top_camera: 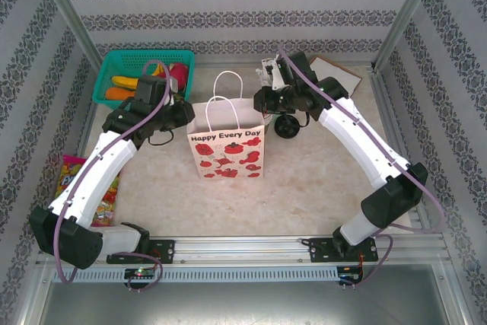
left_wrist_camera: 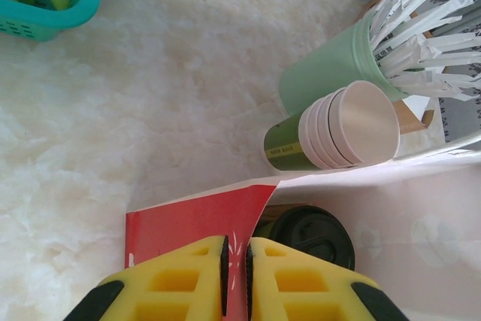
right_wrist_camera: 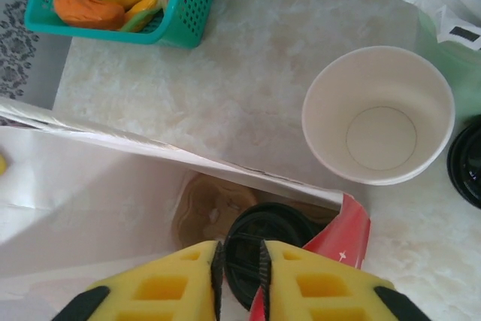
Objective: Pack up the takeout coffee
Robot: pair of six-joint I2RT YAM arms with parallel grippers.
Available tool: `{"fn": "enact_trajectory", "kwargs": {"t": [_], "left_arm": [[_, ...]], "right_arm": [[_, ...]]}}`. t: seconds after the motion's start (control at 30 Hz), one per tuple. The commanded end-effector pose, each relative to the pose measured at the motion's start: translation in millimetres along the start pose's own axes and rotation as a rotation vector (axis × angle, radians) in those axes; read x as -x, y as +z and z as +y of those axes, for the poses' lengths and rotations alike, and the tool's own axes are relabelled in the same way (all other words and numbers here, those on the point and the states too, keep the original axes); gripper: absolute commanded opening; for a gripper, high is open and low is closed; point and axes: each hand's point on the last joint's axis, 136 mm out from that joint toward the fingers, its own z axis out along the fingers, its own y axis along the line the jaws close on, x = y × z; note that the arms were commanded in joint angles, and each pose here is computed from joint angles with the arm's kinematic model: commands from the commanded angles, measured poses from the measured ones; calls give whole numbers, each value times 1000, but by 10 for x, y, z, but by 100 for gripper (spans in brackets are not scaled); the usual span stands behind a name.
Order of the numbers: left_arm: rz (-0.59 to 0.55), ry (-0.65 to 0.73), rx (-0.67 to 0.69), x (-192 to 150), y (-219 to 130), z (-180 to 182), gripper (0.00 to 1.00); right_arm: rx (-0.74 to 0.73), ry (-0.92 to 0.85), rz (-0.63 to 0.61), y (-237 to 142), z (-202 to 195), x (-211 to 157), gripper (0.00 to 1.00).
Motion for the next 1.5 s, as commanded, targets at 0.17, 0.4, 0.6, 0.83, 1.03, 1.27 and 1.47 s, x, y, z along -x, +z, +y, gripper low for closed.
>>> {"fn": "enact_trajectory", "kwargs": {"t": [0.17,0.4,0.6,0.83,1.03,1.27,1.47], "left_arm": [[17,13,-7,50,-129,-49,30],[-9,14,-40,72,-238,-110,43],[-97,58,-22,141,-426,-66,62],[-227,51,65,207,-592,161,92],[-336,14,160,223,-749,419,100],[-350,7,213,156,-756,572,100],[-346,14,233,140,-722,627,100]], "right_arm": [[-57,-14,-73,-299,-163,192,45],[-160,38,-151,-411,-592,388,53],[-251,194,-231,-383,-1012,516,61],[-254,347,-321,-291,-1184,591,65],[-275,534,-319,-88,-1350,557,67],[-305,696,-331,120,-1482,584,57],[-280,714,-303,238,-1453,616,54]]}}
